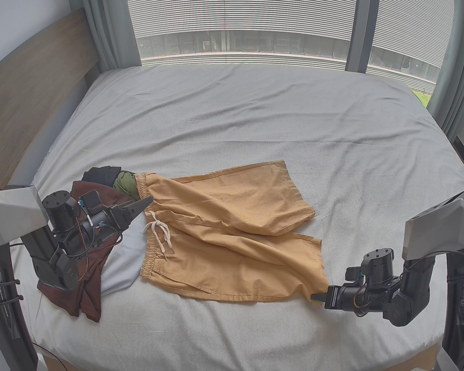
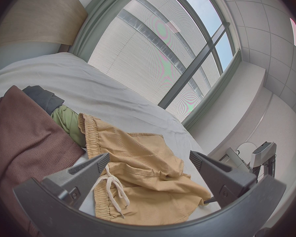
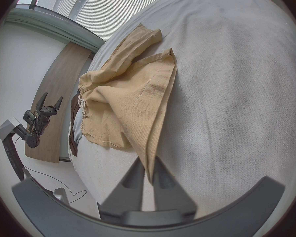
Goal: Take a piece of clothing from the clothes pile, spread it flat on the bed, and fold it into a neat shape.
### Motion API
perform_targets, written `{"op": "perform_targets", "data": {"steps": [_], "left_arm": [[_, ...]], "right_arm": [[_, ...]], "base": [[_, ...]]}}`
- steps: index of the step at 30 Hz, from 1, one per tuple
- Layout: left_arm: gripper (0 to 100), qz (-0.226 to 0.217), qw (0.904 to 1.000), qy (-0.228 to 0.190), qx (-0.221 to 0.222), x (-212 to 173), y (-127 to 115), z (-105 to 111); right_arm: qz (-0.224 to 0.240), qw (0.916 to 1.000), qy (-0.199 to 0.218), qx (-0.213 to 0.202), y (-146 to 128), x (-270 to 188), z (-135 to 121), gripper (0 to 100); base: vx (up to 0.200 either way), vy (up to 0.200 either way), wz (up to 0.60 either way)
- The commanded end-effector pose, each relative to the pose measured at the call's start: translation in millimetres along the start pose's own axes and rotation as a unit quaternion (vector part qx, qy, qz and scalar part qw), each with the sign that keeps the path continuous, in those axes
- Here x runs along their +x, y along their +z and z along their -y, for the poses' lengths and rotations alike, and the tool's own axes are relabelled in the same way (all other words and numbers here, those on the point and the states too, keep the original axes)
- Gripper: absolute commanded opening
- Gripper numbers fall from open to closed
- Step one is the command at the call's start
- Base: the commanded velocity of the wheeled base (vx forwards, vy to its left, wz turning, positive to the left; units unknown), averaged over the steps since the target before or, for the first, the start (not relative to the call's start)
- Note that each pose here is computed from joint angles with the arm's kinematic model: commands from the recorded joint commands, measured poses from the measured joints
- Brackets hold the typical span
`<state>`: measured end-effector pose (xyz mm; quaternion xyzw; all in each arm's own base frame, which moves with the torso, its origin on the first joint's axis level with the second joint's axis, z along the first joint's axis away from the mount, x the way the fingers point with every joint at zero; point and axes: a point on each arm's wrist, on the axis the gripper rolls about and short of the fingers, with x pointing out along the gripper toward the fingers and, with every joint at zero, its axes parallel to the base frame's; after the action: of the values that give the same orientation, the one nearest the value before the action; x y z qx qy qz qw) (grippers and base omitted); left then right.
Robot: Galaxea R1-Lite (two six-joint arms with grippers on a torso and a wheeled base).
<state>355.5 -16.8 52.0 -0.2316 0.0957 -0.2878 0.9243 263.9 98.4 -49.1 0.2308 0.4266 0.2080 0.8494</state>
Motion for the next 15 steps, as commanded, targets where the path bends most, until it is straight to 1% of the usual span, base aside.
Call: {"op": "perform_targets", "data": {"steps": [1, 7, 10, 11, 12, 15], "left_arm": [[100, 0.000, 1.0000, 0.000, 0.000, 0, 0, 0], [100, 0.000, 1.0000, 0.000, 0.000, 0, 0, 0], [100, 0.000, 1.0000, 0.000, 0.000, 0, 0, 0], [100, 0.000, 1.0000, 0.000, 0.000, 0, 0, 0], [100, 0.001, 1.0000, 0.000, 0.000, 0, 1, 0], [100, 0.001, 1.0000, 0.000, 0.000, 0, 1, 0]], "right_arm": [[0.007, 1.0000, 0.002, -0.004, 1, 0, 1, 100], [0.054, 0.9984, 0.017, -0.009, 16, -6, 2, 100], [0.083, 0.9961, 0.028, -0.010, 26, -7, 4, 100], [0.085, 0.9959, 0.029, -0.010, 26, -7, 4, 100], [0.104, 0.9939, 0.038, -0.006, 34, -7, 4, 100], [0.128, 0.9905, 0.048, 0.014, 47, -2, 5, 100]], "base": [[0.000, 0.000, 0.00], [0.000, 0.000, 0.00], [0.000, 0.000, 0.00], [0.000, 0.000, 0.00], [0.000, 0.000, 0.00], [0.000, 0.000, 0.00]]}}
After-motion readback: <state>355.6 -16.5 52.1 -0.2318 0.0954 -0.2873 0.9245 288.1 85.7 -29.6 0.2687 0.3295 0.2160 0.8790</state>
